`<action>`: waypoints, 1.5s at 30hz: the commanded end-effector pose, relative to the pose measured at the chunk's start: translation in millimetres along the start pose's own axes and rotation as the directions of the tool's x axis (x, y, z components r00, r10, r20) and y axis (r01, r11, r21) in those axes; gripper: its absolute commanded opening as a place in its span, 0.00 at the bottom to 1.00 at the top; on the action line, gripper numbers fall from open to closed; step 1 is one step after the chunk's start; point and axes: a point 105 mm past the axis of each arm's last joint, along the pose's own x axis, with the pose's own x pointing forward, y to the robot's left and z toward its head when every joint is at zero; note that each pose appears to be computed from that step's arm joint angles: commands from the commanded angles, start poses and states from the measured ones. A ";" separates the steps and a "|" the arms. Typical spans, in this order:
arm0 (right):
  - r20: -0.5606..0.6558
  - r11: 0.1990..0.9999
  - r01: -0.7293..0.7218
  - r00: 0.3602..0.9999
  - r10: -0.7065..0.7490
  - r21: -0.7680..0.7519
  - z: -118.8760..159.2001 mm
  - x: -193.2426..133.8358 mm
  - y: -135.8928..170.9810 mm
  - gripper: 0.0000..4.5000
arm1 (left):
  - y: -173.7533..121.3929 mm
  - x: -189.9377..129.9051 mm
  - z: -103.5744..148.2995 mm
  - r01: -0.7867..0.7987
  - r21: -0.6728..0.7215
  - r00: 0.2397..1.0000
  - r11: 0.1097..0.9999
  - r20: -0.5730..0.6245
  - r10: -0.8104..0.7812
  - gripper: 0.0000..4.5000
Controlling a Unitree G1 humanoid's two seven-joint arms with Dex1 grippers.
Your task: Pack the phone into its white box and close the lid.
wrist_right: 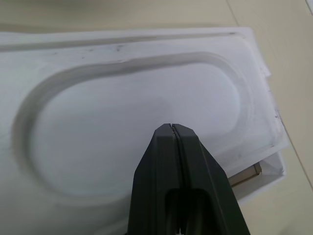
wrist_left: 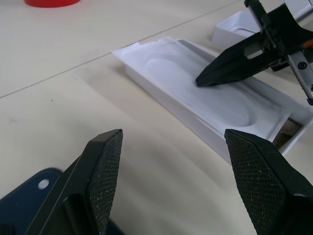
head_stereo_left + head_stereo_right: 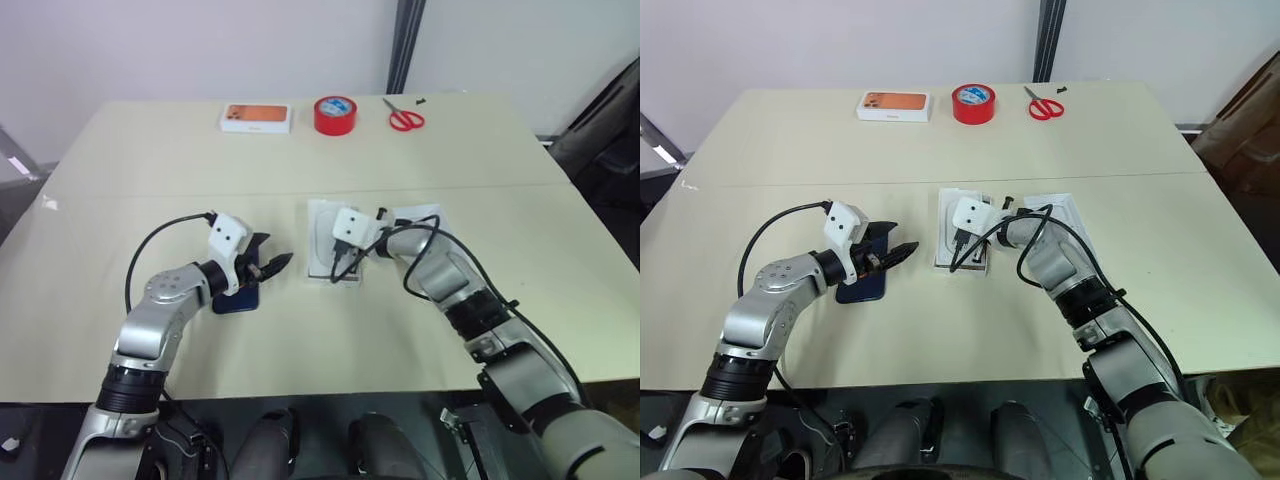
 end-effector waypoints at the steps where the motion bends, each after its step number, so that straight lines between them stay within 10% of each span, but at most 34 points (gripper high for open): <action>1: 0.030 0.997 -0.072 0.997 0.073 -0.017 11.0 -8.0 7.5 0.00 | 0.1 0.1 14.2 -0.007 0.036 0.999 0.999 0.040 0.006 0.78; 31: -0.005 0.979 -0.192 0.981 0.192 -0.070 11.2 -34.2 19.1 0.00 | -1.2 2.6 23.6 -0.028 0.044 0.999 0.999 0.047 0.026 0.78; 45: 0.302 0.995 -0.050 0.953 0.021 0.090 65.5 -28.8 -1.5 0.00 | 55.0 -61.6 5.2 -0.160 -0.093 0.985 0.983 -0.078 0.153 0.78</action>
